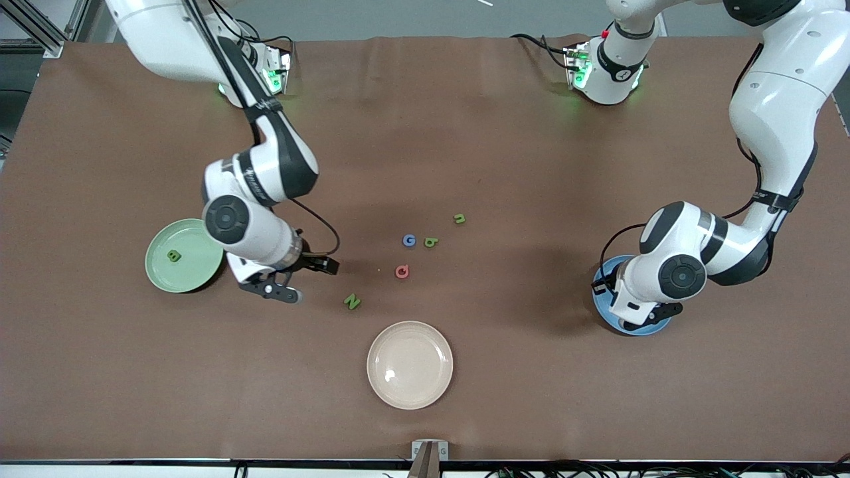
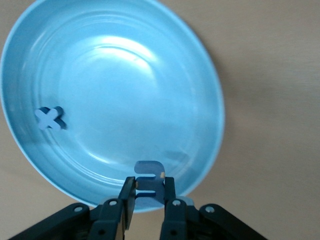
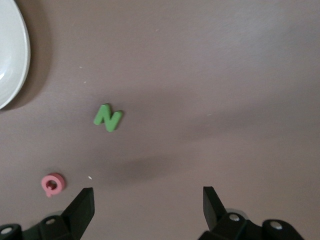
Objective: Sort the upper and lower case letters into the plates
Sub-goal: 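Drop the E on the blue plate while the right gripper returns, then grasp a green letter with the left gripper while the right gripper grasps N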
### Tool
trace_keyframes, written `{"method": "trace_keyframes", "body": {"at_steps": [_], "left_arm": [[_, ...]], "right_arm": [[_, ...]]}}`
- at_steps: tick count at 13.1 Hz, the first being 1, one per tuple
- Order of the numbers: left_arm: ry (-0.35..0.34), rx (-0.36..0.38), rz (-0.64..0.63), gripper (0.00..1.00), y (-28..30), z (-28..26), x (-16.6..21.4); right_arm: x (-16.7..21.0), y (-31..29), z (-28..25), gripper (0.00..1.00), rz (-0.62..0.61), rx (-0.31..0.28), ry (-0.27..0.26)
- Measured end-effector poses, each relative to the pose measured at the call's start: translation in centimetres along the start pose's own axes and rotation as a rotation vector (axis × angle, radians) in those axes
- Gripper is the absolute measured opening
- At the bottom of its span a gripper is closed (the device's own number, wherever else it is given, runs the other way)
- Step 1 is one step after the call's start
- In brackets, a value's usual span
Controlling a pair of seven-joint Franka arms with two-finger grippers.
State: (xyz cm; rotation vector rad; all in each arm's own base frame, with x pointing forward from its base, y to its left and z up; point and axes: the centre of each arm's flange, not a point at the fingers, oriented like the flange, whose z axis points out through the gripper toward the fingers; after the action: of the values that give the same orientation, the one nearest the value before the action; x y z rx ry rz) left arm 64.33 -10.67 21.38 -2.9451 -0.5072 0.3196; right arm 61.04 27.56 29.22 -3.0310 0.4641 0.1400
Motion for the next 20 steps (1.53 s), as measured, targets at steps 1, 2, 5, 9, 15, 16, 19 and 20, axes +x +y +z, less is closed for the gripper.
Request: {"method": "trace_keyframes", "body": {"at_steps": [1, 2, 5, 9, 15, 16, 19, 20], "left_arm": [[-0.005, 0.003, -0.004, 0.27, -0.4, 0.4, 0.1], [-0.008, 0.003, -0.008, 0.27, -0.7, 0.5, 0.2], [-0.007, 0.0, -0.006, 0.54, -0.6, 0.4, 0.2], [0.018, -0.015, 0.052, 0.96, 4.6, -1.5, -3.0], [0.1, 0.014, -0.084, 1.0, 17.8, -2.3, -14.9], [0.124, 0.013, -0.086, 1.0, 19.3, -2.1, -16.6], [0.162, -0.035, -0.075, 1.0, 21.9, -0.6, -20.3], [0.174, -0.048, -0.056, 1.0, 22.1, 0.2, -21.0]], "right_arm": [[0.0, -0.9, 0.9, 0.96, 0.023, -0.001, -0.001], [0.4, -1.4, 1.5, 0.96, 0.055, -0.001, 0.0], [1.3, -2.5, 3.3, 0.96, 0.136, -0.004, -0.002], [1.4, -3.8, 4.8, 0.97, 0.195, -0.009, -0.001], [2.8, -4.4, 1.8, 0.99, 0.183, 0.006, 0.056], [2.8, -4.5, 1.5, 0.99, 0.181, 0.008, 0.058], [2.8, -4.6, 1.4, 0.99, 0.179, 0.008, 0.059], [2.8, -4.6, 1.4, 0.99, 0.179, 0.008, 0.059]]}}
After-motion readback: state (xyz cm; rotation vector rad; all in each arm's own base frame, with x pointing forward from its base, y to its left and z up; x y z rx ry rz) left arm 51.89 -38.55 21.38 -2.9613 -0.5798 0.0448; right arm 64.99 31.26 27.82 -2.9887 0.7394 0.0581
